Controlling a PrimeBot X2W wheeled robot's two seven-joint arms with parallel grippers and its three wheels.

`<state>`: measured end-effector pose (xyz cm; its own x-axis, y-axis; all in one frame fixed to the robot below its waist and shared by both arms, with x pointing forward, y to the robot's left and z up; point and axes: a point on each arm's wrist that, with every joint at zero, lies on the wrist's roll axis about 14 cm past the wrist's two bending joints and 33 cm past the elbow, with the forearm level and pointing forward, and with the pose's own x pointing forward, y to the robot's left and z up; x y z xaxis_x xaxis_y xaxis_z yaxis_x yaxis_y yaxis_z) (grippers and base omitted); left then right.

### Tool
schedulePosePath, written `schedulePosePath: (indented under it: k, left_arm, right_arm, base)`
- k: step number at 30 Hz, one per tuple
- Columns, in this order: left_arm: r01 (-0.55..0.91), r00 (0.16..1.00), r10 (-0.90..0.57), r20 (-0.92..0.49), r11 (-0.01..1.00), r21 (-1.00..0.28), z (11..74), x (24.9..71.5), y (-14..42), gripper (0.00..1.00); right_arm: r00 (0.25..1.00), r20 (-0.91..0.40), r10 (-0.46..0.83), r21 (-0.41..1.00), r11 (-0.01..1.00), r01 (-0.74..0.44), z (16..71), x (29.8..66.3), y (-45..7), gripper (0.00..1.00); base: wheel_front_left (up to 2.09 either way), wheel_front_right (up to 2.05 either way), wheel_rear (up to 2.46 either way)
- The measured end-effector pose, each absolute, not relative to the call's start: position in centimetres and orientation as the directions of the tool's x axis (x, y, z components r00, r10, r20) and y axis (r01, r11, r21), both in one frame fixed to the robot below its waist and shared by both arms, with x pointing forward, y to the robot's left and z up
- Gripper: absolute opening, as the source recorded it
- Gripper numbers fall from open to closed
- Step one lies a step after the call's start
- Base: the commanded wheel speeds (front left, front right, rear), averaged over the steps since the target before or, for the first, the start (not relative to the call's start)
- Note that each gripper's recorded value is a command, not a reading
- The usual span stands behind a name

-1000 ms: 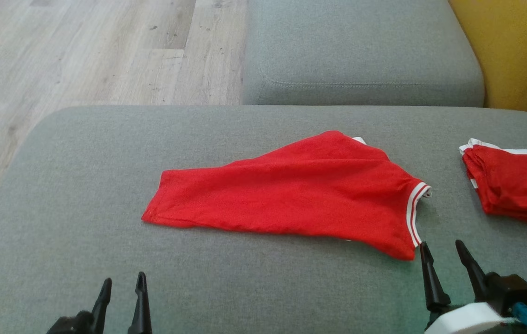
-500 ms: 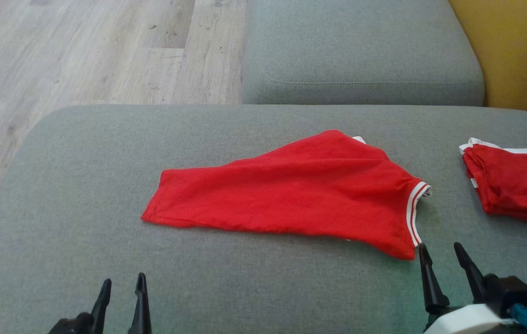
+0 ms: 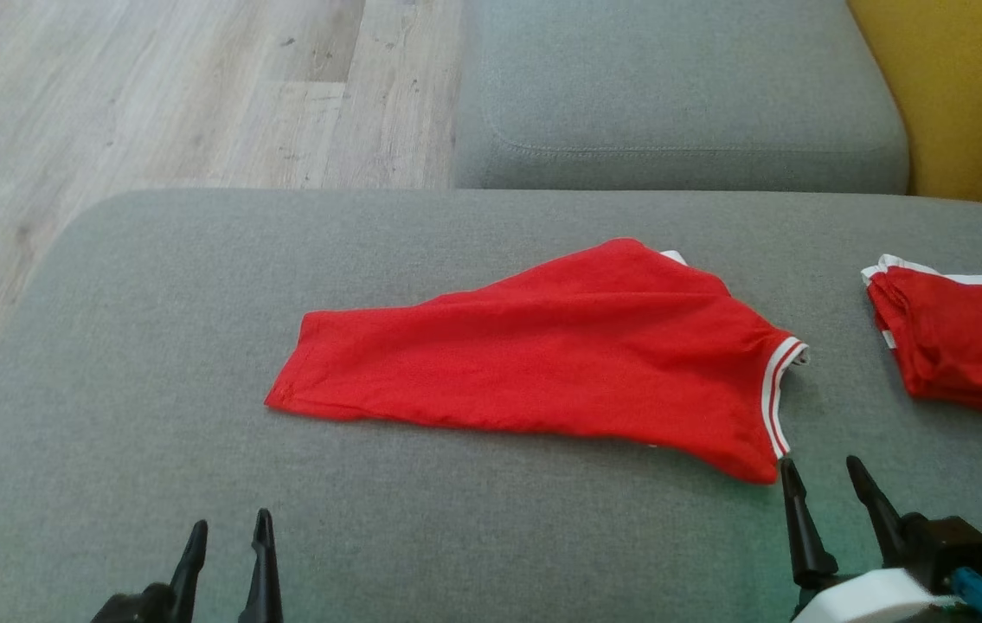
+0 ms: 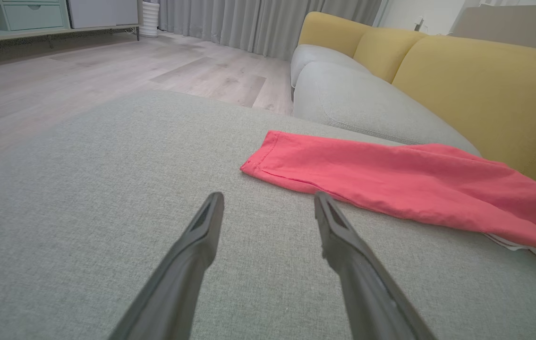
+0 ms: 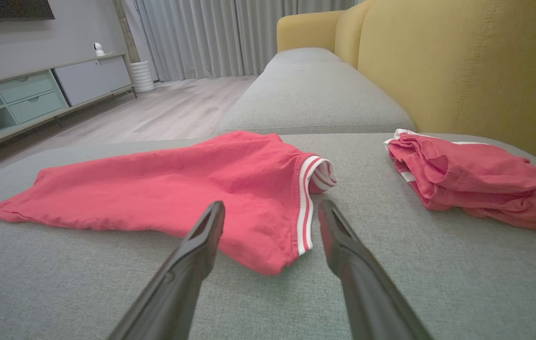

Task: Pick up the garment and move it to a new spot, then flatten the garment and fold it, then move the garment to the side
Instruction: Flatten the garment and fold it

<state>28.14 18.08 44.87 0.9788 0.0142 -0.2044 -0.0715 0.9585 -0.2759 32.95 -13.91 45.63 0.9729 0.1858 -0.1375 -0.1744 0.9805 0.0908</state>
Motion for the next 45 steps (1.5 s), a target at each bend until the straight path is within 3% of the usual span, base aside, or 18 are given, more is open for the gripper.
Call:
schedulePosePath:
  k: [5,24,25,27,37,45]
  left_arm:
    - [-0.076,0.977,0.015,-0.214,0.957,-0.278,44.6,28.1,18.2,1.0]
    - [-0.133,0.96,0.059,-0.272,0.956,-0.26,43.0,28.1,18.9,1.0]
    - [-0.138,0.959,0.064,-0.276,0.956,-0.259,42.9,28.1,19.0,1.0]
    - [-0.147,0.956,0.07,-0.286,0.955,-0.258,42.7,28.0,19.1,1.0]
    - [-0.129,0.959,0.051,-0.278,0.954,-0.27,42.8,28.4,18.2,1.0]
    - [-0.102,0.967,0.029,-0.252,0.955,-0.278,43.4,28.5,17.5,1.0]
  right_arm:
    - [0.97,-0.153,0.187,0.075,0.981,-0.178,45.2,33.2,-13.9,1.0]
    - [0.877,-0.419,0.238,-0.106,0.946,-0.307,37.7,36.8,-12.1,0.99]
    - [0.875,-0.422,0.239,-0.11,0.944,-0.311,37.5,37.1,-12.1,0.44]
    - [0.876,-0.419,0.241,-0.112,0.943,-0.313,37.5,37.7,-11.9,0.0]
    - [0.94,-0.22,0.261,-0.137,0.946,-0.295,42.9,40.0,-11.4,0.0]
    - [0.952,-0.155,0.265,-0.179,0.94,-0.291,47.2,36.9,-11.3,0.0]
  base:
    - [0.0,0.0,0.0]
    - [0.0,0.0,0.0]
    - [0.0,0.0,0.0]
    - [0.0,0.0,0.0]
    - [0.0,0.0,0.0]
    - [0.0,0.0,0.0]
